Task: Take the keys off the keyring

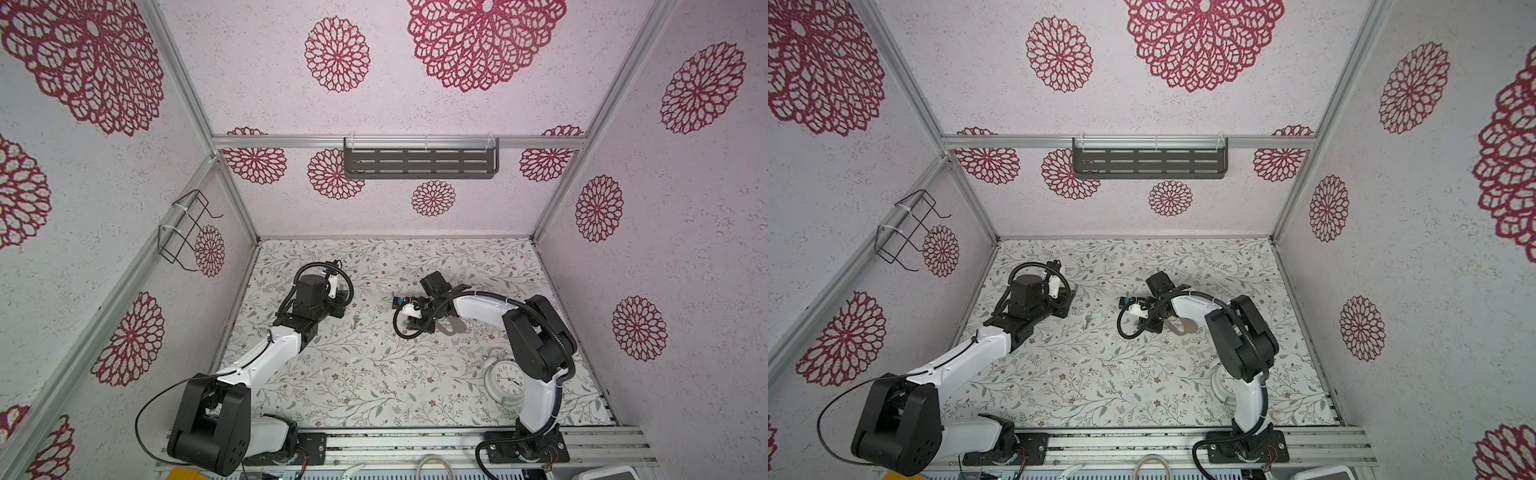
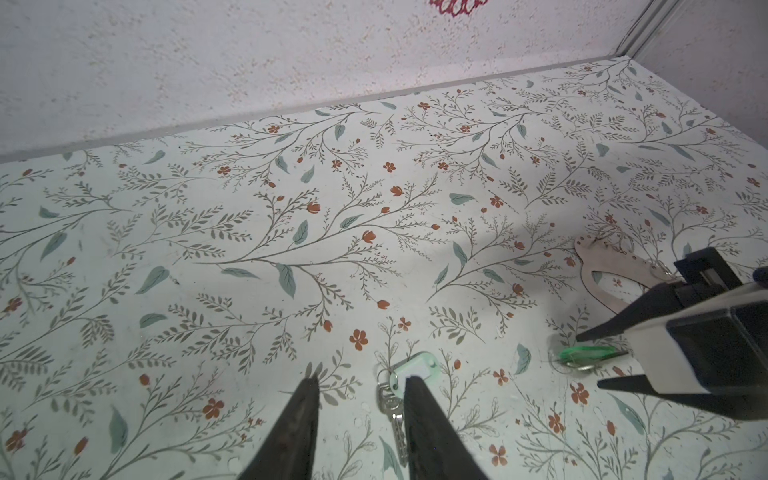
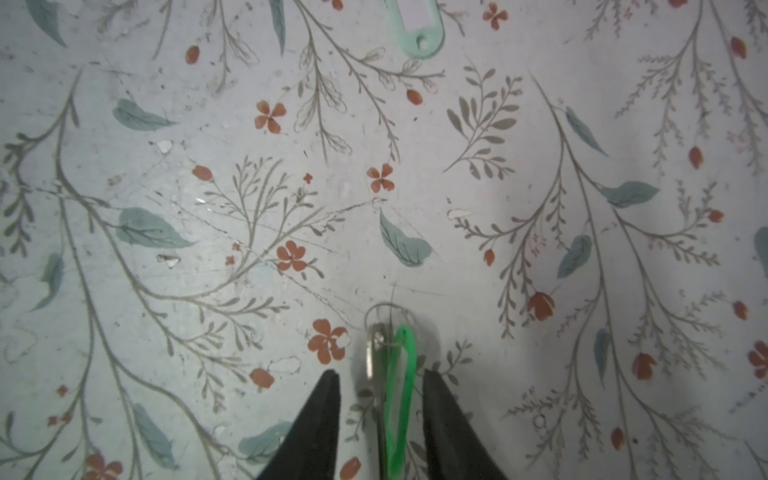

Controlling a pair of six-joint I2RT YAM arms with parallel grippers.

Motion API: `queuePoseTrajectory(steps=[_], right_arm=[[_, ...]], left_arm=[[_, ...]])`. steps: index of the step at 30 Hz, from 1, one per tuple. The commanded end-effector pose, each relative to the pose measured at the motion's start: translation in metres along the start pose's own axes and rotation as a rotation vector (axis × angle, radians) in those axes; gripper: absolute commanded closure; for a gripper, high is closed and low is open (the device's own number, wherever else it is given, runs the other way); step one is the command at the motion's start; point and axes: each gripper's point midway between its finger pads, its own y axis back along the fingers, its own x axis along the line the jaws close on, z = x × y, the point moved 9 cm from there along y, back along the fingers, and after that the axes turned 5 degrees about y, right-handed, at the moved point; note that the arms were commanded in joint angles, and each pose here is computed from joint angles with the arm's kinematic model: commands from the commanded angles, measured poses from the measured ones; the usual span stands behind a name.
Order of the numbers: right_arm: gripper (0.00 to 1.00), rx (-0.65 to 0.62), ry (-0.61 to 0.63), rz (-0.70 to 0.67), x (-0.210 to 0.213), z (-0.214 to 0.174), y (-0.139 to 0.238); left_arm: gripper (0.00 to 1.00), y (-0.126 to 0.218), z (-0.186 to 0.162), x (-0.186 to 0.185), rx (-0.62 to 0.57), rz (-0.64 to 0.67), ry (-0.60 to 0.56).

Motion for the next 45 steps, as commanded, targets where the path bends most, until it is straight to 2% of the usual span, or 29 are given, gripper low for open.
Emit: queuePoseTrajectory(steps=[1,2,3,6,8,9,11,14,17,19,23,26,28,30,32,34,36,38,39,41,45], right_arm=[[0.40,-0.068,0.019,-0.038,-0.007,0.016,0.016],[0.04,-0.082,0.024,-0.060,-0.009,0.019,0.022],[0.01,-0.093,0.020,-0.083,-0.011,0.021,0.028],[0.01,-0.156,-0.028,-0.179,-0.023,0.026,0.063],[0.01,-0.221,-0.085,-0.264,-0.030,0.021,0.094],[0.01,-0.243,-0.122,-0.306,-0.033,0.014,0.107],[0.01,-0.287,-0.229,-0.452,-0.041,-0.007,0.134],[0.01,-0.307,-0.390,-0.642,-0.041,-0.046,0.158],[0.01,-0.359,-0.621,-0.892,-0.034,-0.092,0.184],[0.01,-0.387,-0.718,-1.032,-0.021,-0.120,0.191],[0.01,-0.281,-0.889,-1.241,0.005,-0.168,0.186],[0.01,-0.352,-0.839,-1.319,0.025,-0.184,0.176],[0.01,-0.366,-0.849,-1.338,0.033,-0.194,0.169],[0.01,-0.371,-0.844,-1.298,0.030,-0.194,0.167],[0.01,-0.432,-0.851,-1.283,0.029,-0.192,0.167],[0.01,-0.538,-0.808,-1.280,0.033,-0.189,0.165],[0.01,-0.525,-0.811,-1.283,0.033,-0.196,0.155],[0.01,-0.575,-0.775,-1.315,0.039,-0.197,0.151],[0.01,-0.546,-0.786,-1.302,0.044,-0.198,0.151],[0.01,-0.568,-0.765,-1.297,0.042,-0.197,0.150],[0.01,-0.562,-0.757,-1.292,0.044,-0.195,0.150]], left_arm=[[0.59,0.010,0.004,0.008,-0.033,0.052,0.003],[0.58,0.013,0.007,0.010,-0.046,0.063,0.002],[0.56,0.016,0.008,0.012,-0.056,0.076,0.000],[0.51,0.027,0.013,0.022,-0.096,0.138,0.002],[0.42,0.038,0.017,0.035,-0.133,0.198,0.021],[0.35,0.042,0.017,0.041,-0.152,0.225,0.031],[0.02,0.051,0.015,0.059,-0.195,0.298,0.058],[0.03,0.060,0.007,0.089,-0.235,0.429,0.136],[0.03,0.065,-0.008,0.115,-0.235,0.621,0.216],[0.03,0.064,-0.017,0.121,-0.250,0.657,0.216],[0.03,0.056,-0.039,0.127,-0.316,0.693,0.232],[0.03,0.047,-0.052,0.124,-0.337,0.641,0.200],[0.03,0.042,-0.052,0.122,-0.372,0.611,0.168],[0.03,0.037,-0.050,0.121,-0.375,0.567,0.138],[0.03,0.033,-0.047,0.122,-0.380,0.555,0.130],[0.03,0.025,-0.045,0.122,-0.377,0.495,0.131],[0.03,0.012,-0.053,0.122,-0.379,0.443,0.105],[0.03,0.005,-0.059,0.125,-0.412,0.450,0.092],[0.03,0.004,-0.060,0.127,-0.420,0.465,0.101],[0.03,0.002,-0.059,0.128,-0.349,0.459,0.119],[0.03,-0.001,-0.054,0.141,-0.336,0.519,0.178]])
